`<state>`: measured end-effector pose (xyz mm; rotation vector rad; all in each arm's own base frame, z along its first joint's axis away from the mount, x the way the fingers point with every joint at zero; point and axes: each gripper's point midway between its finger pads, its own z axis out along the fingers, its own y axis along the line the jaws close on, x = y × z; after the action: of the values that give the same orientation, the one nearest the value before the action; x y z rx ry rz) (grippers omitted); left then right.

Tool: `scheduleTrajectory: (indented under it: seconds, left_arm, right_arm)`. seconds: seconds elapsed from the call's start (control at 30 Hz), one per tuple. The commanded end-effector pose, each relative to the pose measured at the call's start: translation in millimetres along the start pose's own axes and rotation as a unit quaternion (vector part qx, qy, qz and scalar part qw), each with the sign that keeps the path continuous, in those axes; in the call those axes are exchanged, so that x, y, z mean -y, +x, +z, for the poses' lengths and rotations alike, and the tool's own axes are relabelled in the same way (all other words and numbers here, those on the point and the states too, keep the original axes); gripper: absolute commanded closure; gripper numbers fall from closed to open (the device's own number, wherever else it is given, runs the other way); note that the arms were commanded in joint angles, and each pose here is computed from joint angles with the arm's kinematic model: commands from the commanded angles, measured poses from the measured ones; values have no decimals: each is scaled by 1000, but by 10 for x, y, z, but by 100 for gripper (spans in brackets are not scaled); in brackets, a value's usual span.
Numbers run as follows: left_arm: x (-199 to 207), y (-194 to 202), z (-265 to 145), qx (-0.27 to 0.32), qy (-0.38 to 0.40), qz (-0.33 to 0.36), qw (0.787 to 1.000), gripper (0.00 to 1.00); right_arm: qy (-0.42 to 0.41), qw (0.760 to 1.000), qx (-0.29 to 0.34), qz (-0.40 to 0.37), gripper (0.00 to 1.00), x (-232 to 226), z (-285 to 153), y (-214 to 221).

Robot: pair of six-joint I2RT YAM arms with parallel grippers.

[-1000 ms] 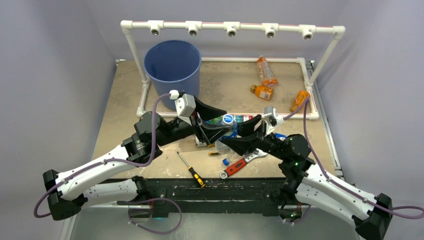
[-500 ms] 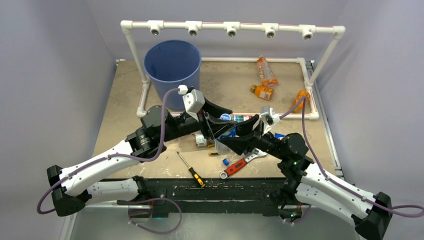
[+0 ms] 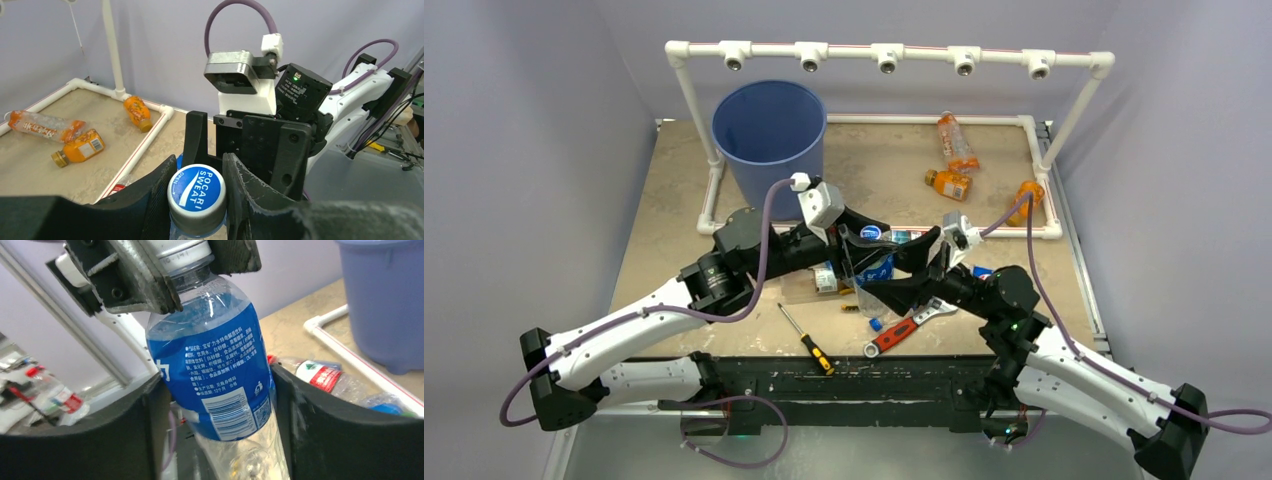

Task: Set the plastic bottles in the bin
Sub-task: Pick up the plastic bottle at the center of the board, then place the plastic bottle in the trash bin.

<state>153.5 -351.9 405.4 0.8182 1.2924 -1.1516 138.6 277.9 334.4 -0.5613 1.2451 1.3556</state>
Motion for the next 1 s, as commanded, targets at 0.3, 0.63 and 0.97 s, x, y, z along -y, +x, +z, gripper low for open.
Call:
scheduleTrajectory:
  seconds: [0.3,0.63,0.97]
  left_arm:
    - [-800,-1379,-580,130,-280,184,933,100]
    - [-2023,-2088,-1163,235,-491,254,799,100]
    - [-3022,-2044,-1453,287,-526,197,776,100]
  right_arm:
    - [61,995,52,-53,1,-204,-336,-800]
    - [154,983,101,-7,1,211,-541,-624]
    - [195,977,89,11,1,409,-620,-417]
